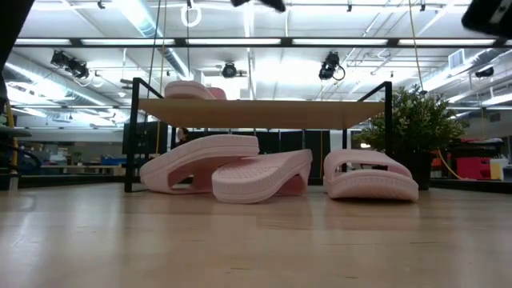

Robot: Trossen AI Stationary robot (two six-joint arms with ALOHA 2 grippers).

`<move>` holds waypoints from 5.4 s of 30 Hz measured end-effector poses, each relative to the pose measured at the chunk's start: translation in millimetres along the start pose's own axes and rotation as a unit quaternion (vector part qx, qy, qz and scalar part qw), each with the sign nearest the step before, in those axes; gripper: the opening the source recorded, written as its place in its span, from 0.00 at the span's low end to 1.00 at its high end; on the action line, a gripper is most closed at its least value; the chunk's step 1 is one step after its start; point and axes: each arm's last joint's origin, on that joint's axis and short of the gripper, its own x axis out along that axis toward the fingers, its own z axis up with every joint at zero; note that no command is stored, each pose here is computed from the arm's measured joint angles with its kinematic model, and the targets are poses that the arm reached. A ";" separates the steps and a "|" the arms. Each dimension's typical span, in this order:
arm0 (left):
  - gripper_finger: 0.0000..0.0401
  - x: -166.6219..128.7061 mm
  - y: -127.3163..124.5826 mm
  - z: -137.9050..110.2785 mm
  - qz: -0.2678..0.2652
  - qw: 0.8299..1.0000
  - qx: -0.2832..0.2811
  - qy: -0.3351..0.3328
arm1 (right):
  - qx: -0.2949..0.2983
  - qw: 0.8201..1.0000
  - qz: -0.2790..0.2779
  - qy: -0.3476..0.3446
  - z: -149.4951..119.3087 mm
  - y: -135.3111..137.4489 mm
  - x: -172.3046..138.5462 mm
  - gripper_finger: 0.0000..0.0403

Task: Pick and place slides into the shelf
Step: Put the pink slipper on the shelf

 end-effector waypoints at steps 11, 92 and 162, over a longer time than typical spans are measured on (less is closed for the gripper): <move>0.45 -1.1 -7.5 2.6 0.015 0.997 -0.065 -0.032 | -0.180 0.941 -0.249 0.142 22.3 21.1 35.2 0.14; 0.40 -132.3 -115.7 -86.8 0.094 0.985 -0.001 -0.146 | -0.583 0.551 -0.506 0.318 81.9 -140.8 222.0 0.64; 0.28 -136.6 -114.4 -82.2 0.147 0.968 0.009 -0.203 | -0.605 0.560 -0.548 0.145 88.5 -39.3 213.8 0.16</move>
